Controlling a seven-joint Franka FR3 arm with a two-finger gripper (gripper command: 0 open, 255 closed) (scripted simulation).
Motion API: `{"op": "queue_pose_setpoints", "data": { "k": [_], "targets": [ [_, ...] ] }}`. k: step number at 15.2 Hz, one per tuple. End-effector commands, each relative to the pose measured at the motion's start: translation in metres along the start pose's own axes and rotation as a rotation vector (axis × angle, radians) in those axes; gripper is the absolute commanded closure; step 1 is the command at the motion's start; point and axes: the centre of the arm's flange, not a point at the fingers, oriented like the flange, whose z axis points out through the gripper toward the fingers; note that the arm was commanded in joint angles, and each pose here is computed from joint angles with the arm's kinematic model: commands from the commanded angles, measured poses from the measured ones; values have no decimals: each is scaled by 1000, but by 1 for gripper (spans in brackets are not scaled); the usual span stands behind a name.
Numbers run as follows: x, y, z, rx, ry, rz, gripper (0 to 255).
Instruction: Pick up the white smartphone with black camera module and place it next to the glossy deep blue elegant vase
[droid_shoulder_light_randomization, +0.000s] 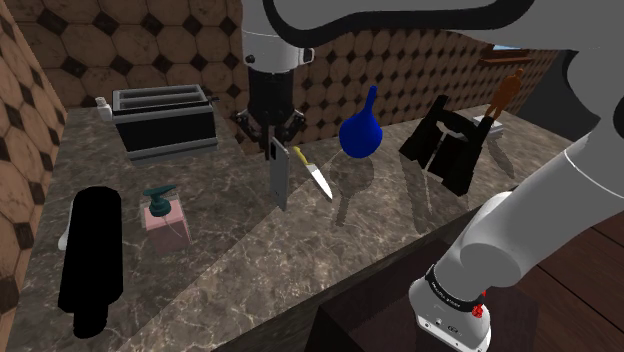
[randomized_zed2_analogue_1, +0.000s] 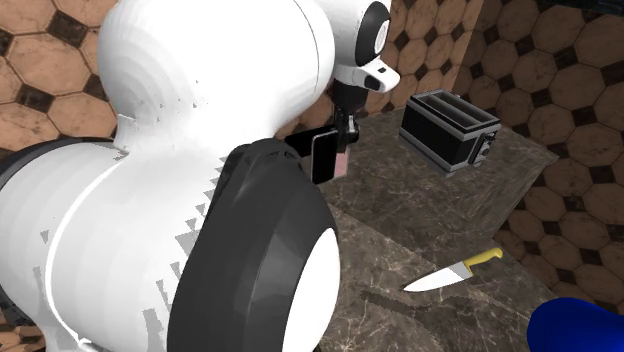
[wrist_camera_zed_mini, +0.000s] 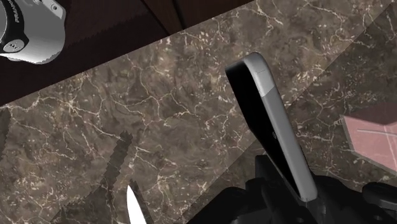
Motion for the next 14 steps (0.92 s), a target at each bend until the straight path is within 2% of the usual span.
{"op": "queue_pose_setpoints", "data": {
  "k": [1, 14],
  "targets": [
    [0, 1, -11, 0, 0, 0, 255],
    [-5, 1, -80, 0, 0, 0, 255]
  ]
}}
